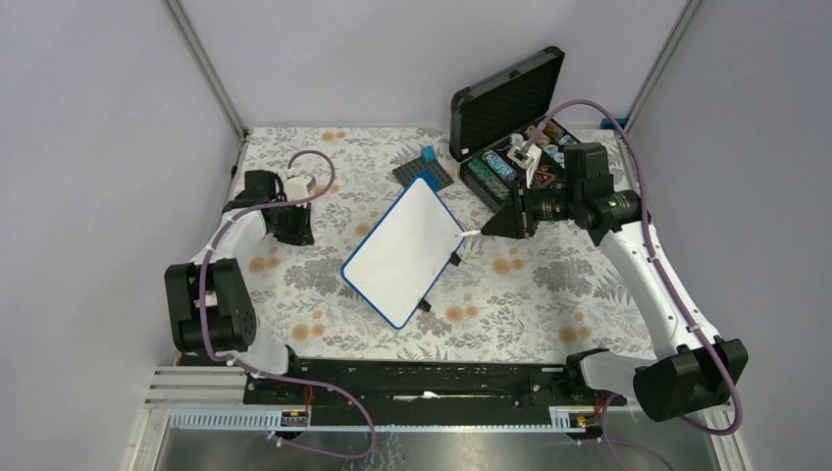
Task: Write a sentence on the whiteboard
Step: Place the pen cap at the center of the board.
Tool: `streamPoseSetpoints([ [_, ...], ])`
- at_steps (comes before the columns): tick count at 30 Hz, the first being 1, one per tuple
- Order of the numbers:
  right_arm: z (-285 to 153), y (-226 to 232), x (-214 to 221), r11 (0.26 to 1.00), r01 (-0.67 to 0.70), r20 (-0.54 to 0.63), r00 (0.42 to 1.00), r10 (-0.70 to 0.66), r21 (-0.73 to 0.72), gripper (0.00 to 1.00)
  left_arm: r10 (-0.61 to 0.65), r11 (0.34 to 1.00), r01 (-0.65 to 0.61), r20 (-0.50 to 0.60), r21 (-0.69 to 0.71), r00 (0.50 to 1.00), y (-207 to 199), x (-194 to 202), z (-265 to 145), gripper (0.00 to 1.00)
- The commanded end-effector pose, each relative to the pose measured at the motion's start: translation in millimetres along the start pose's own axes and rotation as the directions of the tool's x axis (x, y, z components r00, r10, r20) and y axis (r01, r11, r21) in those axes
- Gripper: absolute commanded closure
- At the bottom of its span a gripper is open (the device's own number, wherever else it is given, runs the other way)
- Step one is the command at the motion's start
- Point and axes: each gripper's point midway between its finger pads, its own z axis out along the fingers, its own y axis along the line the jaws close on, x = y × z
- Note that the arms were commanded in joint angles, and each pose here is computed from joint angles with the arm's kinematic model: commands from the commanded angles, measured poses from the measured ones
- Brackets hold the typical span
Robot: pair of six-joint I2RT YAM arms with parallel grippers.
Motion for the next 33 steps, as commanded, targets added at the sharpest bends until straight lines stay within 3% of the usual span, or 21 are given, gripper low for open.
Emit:
streamPoseSetpoints([
  [1,-0.8,2.9,-2.1,1.0,0.02,0.021,1.0,-0.02,-0.012,1.0,0.043,0.983,-0.033,0.056,-0.182,0.997,47.5,-16.6,12.6,0.97],
  [11,-0.5,2.1,0.2,1.0,0.022,0.01,1.0,-0.022,-0.014,1.0,-0.01,0.987,0.005,-0.029,-0.161,1.0,62.2,6.8,48.8,0.91],
  [15,-0.8,2.1,0.7,1.0,0.027,0.011,1.0,-0.027,-0.012,1.0,-0.021,0.988,0.013,-0.05,-0.155,0.999,64.8,11.9,55.0,0.81],
  [20,-1.3,2.4,2.3,0.999,0.034,0.006,0.999,-0.034,-0.011,1.0,-0.035,0.988,0.023,-0.073,-0.152,0.997,66.1,18.9,58.1,0.72],
  [28,-0.8,1.4,2.3,0.999,0.032,0.003,0.999,-0.032,-0.013,1.0,-0.038,0.989,0.024,-0.094,-0.147,0.995,63.8,26.3,57.7,0.68],
  [33,-1.6,4.4,-0.2,0.999,0.031,0.008,0.999,-0.031,-0.022,1.0,-0.043,0.993,0.035,-0.064,-0.116,0.997,58.6,5.6,44.8,0.61],
])
